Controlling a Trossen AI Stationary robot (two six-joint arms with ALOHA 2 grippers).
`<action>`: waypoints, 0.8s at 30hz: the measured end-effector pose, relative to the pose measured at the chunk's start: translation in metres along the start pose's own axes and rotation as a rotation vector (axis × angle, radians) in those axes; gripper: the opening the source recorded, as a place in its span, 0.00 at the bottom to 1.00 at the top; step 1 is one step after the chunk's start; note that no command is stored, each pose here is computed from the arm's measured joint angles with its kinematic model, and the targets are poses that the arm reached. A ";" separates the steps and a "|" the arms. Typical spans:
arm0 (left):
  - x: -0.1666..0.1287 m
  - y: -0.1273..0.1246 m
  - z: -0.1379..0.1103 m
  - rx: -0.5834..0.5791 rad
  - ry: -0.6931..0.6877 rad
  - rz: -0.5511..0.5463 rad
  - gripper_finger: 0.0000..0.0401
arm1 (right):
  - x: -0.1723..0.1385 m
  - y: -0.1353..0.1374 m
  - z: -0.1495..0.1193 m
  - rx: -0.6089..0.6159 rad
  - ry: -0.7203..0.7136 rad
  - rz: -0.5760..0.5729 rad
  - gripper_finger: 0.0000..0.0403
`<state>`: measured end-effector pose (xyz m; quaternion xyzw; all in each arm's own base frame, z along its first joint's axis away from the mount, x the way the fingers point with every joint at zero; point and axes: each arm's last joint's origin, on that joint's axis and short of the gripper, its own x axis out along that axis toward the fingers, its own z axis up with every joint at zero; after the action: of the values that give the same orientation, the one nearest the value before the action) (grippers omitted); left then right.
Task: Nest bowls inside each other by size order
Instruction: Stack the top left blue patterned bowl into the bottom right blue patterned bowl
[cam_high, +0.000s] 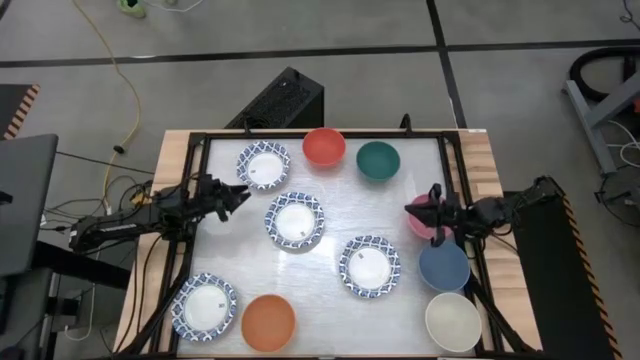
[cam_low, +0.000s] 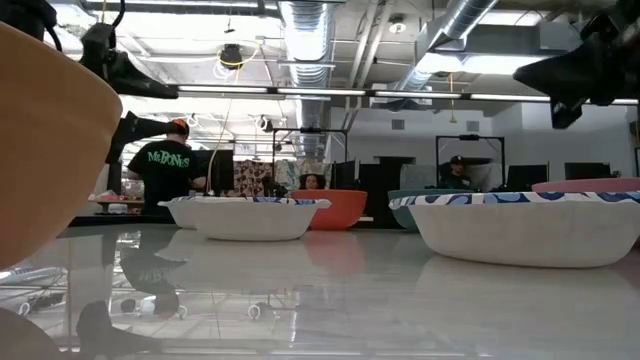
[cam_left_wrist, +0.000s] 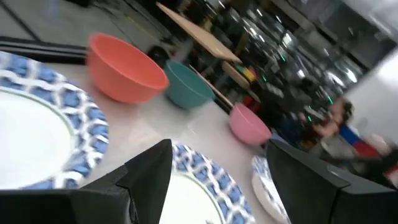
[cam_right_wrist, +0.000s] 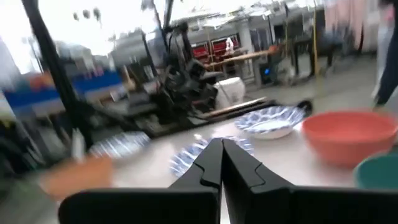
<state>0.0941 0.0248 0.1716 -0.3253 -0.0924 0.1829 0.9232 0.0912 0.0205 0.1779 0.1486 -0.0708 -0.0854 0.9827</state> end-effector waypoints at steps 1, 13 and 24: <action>0.000 0.000 0.001 -0.035 -0.028 0.016 0.62 | 0.000 0.000 0.001 0.076 -0.013 0.003 0.07; -0.008 -0.028 0.037 -0.308 -0.208 -0.217 0.62 | -0.004 -0.003 0.036 0.653 -0.364 -0.002 0.07; -0.009 -0.074 0.094 -0.197 -0.174 -0.185 0.62 | -0.024 -0.002 0.094 0.467 -0.689 0.041 0.07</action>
<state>0.0791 0.0213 0.2905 -0.3870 -0.2193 0.1146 0.8882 0.0518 -0.0031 0.2632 0.3286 -0.4157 -0.0920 0.8431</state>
